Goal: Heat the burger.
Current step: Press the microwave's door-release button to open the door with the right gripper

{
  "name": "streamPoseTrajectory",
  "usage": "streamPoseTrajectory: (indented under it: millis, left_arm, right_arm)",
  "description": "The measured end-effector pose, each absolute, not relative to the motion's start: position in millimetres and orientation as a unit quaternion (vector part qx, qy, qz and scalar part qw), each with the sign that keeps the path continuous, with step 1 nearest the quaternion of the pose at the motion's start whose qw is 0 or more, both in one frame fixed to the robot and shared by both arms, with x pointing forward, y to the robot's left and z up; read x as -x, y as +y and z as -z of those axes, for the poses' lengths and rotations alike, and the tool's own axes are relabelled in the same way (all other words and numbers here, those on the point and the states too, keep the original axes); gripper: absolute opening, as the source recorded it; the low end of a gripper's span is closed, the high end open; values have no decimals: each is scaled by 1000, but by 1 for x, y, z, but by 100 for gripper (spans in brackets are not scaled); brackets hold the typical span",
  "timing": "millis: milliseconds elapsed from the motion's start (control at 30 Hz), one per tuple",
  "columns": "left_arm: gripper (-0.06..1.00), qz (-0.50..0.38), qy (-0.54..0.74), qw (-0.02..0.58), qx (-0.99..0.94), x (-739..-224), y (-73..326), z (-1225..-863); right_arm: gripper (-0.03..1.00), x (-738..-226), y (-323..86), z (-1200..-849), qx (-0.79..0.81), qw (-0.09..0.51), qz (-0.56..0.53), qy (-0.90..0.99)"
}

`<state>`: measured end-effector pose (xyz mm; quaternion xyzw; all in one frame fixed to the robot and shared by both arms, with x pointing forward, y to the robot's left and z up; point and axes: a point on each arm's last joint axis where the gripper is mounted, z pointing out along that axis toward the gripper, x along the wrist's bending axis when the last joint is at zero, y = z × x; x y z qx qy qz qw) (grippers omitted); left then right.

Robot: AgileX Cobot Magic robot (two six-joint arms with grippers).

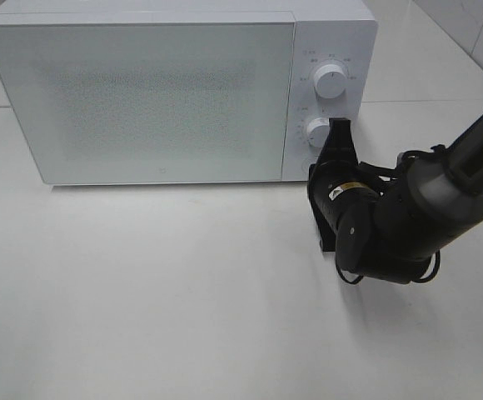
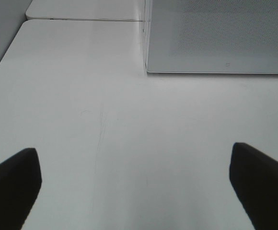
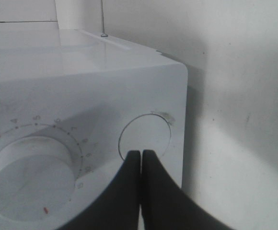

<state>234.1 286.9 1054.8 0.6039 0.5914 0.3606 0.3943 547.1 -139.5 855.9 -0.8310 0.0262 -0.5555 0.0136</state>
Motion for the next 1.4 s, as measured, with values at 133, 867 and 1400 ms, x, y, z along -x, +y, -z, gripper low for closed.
streamPoseTrajectory:
  millis: [133, 867, 1400]
  left_arm:
    - [99, -361, 591, 394, -604, -234, 287, -1055]
    - [99, -361, 591, 394, -604, -234, 287, -1055]
    - [99, -361, 591, 394, -604, -234, 287, -1055]
  right_arm:
    - [1, -550, -139, -852, 832, 12, 555, 24]
    - [1, -568, -139, -849, 829, 11, 559, 26]
    - [1, -574, -136, -850, 832, 0, 553, 28]
